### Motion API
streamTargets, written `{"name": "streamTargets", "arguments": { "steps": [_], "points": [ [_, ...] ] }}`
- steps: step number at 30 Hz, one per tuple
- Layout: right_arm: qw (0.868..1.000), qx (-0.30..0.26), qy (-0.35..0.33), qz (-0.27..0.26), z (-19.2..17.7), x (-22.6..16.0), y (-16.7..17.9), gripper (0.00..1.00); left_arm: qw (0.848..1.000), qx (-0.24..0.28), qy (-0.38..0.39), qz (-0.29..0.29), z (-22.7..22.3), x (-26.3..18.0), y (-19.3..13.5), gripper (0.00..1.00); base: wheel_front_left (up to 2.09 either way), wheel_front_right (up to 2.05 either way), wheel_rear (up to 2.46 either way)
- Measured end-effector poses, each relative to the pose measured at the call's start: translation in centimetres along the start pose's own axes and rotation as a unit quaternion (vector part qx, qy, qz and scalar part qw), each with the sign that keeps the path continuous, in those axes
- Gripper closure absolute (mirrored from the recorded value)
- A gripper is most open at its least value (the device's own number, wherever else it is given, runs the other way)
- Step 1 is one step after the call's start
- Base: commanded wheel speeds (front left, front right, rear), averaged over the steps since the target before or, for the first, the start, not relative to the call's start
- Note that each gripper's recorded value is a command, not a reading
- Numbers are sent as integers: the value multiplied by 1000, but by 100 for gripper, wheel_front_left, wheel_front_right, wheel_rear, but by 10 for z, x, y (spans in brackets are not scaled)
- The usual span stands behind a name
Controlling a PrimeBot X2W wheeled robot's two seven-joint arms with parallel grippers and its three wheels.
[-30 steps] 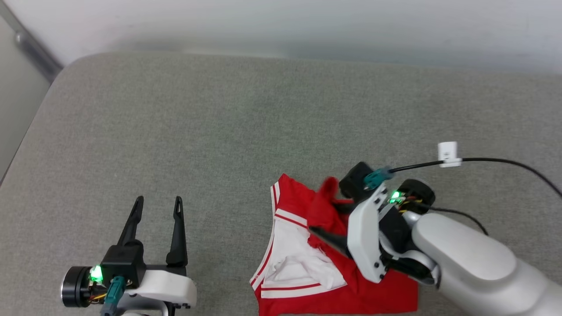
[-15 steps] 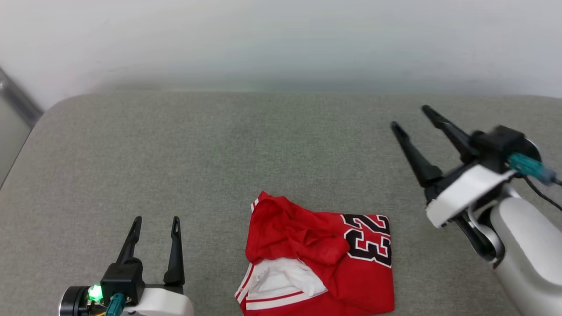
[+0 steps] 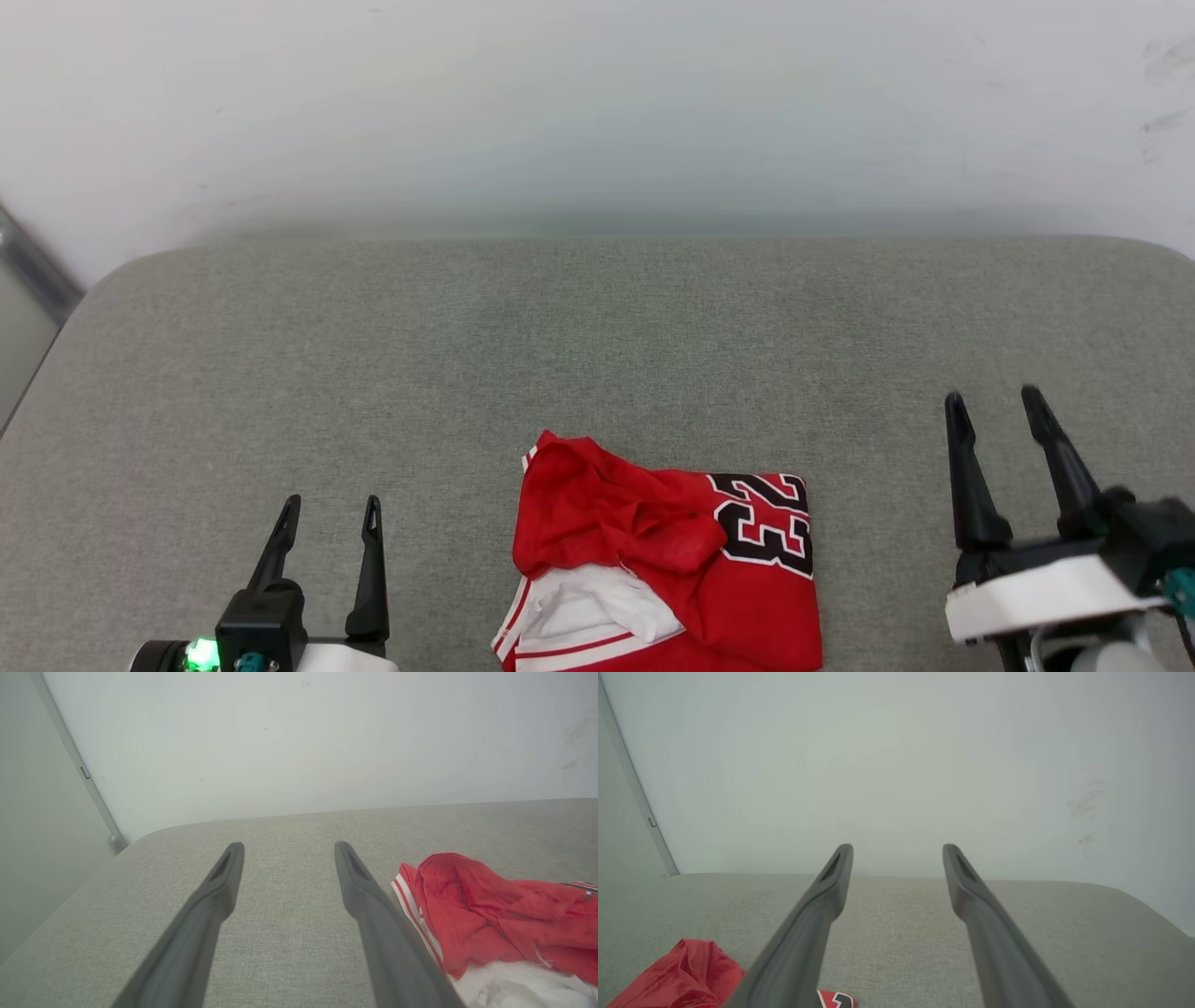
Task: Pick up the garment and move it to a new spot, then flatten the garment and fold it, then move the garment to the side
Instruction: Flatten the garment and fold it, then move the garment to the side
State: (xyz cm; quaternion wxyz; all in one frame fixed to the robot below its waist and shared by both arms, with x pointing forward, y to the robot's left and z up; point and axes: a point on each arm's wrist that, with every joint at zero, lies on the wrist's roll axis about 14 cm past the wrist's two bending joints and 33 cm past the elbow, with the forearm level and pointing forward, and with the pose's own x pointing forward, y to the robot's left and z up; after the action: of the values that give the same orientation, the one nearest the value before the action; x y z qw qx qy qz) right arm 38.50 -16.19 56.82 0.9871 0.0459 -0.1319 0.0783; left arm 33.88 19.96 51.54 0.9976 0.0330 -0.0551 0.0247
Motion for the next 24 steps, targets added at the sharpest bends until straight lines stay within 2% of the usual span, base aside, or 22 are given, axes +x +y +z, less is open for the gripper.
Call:
{"name": "streamTargets", "arguments": {
  "steps": [12, 19, 24],
  "points": [
    [998, 15, 61, -32, -34, -46, -3, 0, 1000, -1, 5, 8, -3, -10, 5, 0, 0, 0, 0],
    [998, 18, 50, -34, -28, -43, -5, 0, 1000, -2, 6, 10, -3, -11, 7, 0, 0, 0, 0],
    [1000, 3, -2, -23, 2, -19, -2, 0, 1000, -2, 7, 12, -4, -11, 8, 0, 0, 0, 0]
  ]
}}
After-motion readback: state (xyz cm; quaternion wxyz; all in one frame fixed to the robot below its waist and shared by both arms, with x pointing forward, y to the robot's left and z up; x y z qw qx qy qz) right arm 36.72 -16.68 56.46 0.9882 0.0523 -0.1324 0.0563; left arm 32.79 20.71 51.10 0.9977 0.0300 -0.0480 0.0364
